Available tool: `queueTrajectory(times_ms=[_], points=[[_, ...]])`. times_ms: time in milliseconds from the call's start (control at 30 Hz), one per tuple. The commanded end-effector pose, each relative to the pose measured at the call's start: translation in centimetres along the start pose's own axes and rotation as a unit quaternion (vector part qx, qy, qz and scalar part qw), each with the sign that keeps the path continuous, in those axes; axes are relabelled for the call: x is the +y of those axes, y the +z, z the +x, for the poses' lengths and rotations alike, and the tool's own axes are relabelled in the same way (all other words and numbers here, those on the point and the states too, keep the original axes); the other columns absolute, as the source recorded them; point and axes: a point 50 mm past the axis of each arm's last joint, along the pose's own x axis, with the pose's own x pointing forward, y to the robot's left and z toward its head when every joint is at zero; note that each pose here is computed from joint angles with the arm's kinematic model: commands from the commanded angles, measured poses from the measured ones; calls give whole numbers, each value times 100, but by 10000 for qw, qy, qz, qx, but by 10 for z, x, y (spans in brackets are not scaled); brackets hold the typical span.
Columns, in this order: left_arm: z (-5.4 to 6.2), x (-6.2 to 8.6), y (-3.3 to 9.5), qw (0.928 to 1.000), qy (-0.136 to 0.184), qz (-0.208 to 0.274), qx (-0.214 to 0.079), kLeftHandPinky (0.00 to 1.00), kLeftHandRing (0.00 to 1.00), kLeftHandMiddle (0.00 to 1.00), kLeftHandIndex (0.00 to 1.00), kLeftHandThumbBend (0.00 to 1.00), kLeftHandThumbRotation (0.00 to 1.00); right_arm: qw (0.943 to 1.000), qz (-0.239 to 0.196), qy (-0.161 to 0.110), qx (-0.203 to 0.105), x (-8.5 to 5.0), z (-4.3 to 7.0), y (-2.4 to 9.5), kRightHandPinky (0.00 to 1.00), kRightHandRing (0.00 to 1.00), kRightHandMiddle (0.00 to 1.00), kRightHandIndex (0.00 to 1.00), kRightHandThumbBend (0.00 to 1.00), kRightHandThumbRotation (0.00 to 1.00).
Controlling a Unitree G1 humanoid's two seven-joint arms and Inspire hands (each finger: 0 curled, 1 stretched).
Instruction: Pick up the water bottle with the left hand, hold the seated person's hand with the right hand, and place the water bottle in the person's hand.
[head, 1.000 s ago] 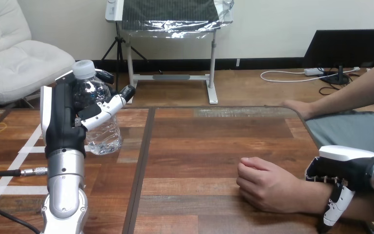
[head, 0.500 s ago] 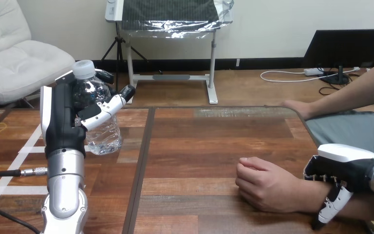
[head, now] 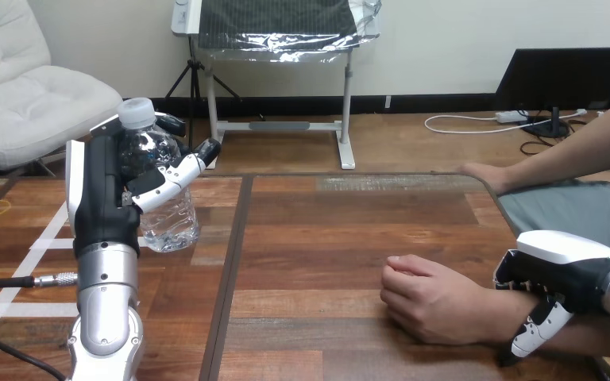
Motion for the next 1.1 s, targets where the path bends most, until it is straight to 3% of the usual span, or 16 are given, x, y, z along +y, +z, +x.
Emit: queueTrajectory(times_ms=[0, 1067], points=[[9, 0, 20, 9987, 75, -82, -503, 26, 31, 37, 43, 62, 0, 9997, 139, -208, -78, -1, 2, 3, 17, 23, 31, 33, 78, 25], [8, 0, 19, 9988, 85, -99, -471, 26, 31, 37, 43, 62, 0, 9983, 255, -462, -240, -7, -1, 3, 22, 27, 35, 36, 78, 24]])
